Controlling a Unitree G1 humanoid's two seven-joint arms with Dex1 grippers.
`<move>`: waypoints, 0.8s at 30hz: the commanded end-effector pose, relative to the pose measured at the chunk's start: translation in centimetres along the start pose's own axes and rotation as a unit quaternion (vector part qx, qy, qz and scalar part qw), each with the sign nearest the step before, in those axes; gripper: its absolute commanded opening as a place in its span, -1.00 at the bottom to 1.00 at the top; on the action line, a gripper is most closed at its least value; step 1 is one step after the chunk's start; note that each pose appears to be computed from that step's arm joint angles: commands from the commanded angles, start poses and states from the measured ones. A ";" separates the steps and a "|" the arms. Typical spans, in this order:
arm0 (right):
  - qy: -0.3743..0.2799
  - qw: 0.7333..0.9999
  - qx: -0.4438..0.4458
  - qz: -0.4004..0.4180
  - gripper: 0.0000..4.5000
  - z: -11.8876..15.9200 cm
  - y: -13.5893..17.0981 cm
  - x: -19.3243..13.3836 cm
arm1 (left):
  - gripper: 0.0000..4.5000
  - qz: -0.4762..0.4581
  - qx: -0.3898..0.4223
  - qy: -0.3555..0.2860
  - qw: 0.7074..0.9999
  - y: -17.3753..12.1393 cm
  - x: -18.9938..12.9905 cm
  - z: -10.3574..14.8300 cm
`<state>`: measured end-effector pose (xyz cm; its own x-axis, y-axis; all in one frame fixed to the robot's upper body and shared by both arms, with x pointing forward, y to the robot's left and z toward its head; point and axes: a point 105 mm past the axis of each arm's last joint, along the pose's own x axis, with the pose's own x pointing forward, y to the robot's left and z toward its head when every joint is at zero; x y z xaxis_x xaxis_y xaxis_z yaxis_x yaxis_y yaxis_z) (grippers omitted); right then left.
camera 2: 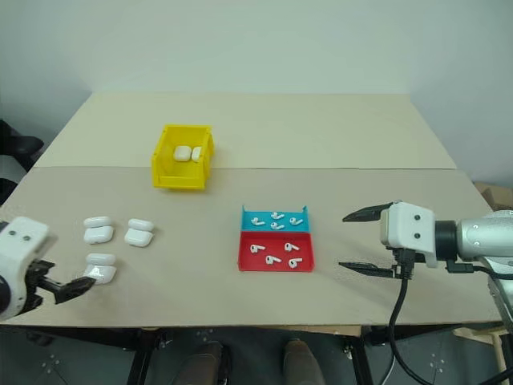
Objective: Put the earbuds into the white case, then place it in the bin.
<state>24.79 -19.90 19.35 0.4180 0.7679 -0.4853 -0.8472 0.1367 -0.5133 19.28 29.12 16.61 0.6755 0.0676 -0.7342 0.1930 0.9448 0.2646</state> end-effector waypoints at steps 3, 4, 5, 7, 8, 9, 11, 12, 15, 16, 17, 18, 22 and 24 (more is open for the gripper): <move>0.001 1.000 -0.003 -0.008 0.99 0.3 0.1 0.3 | 1.00 0.001 -0.040 0.003 0.999 -0.2 0.4 0.9; 0.001 1.000 -0.003 -0.008 0.99 0.3 0.1 0.3 | 1.00 -0.001 -0.058 0.003 0.998 -0.4 0.7 1.2; 0.002 1.000 -0.001 -0.008 0.99 0.2 0.1 0.3 | 1.00 -0.006 -0.074 0.007 0.997 -0.7 0.9 1.5; 0.009 1.000 -0.002 -0.011 0.99 0.1 0.2 0.3 | 1.00 0.000 -0.095 0.020 0.995 -0.8 1.5 2.0; 0.011 1.000 -0.001 -0.012 0.99 0.1 0.2 0.2 | 1.00 0.002 -0.108 0.025 0.994 -0.7 1.8 2.1; 0.012 1.000 0.000 -0.014 0.99 0.2 0.2 0.1 | 1.00 0.004 -0.116 0.026 0.993 -0.7 2.0 2.3; 0.015 1.000 0.001 -0.015 0.99 0.1 0.3 -0.2 | 1.00 0.009 -0.109 0.035 0.993 -0.9 2.1 2.3; 0.019 1.000 0.003 -0.017 0.99 0.1 0.4 -0.4 | 1.00 0.011 -0.109 0.038 0.993 -0.9 2.2 2.2; 0.023 1.000 0.007 -0.019 0.99 0.0 0.6 -0.6 | 1.00 0.025 -0.115 0.055 0.992 -0.5 2.7 1.7; 0.023 1.000 0.007 -0.019 0.99 0.0 0.7 -0.6 | 1.00 0.028 -0.119 0.056 0.991 -0.4 2.9 1.6; 0.024 1.000 0.007 -0.019 0.99 0.0 0.7 -0.6 | 1.00 0.023 -0.121 0.058 0.991 -0.5 3.1 1.6; 0.024 1.000 0.007 -0.019 0.99 -0.1 0.7 -0.5 | 1.00 0.014 -0.128 0.057 0.990 -0.7 3.3 1.7; 0.023 1.000 0.008 -0.018 0.99 0.0 0.7 -0.6 | 1.00 0.002 -0.146 0.059 0.988 -1.1 4.3 1.6; 0.023 1.000 0.009 -0.017 0.99 -0.1 0.8 -0.6 | 1.00 0.007 -0.142 0.072 0.987 -1.2 4.6 1.4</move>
<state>23.98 -20.34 17.96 0.4430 0.7357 -0.5124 -0.8595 0.1859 -0.4762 22.87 27.74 13.61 0.5600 0.0922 -0.8234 -0.0200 0.9950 0.0978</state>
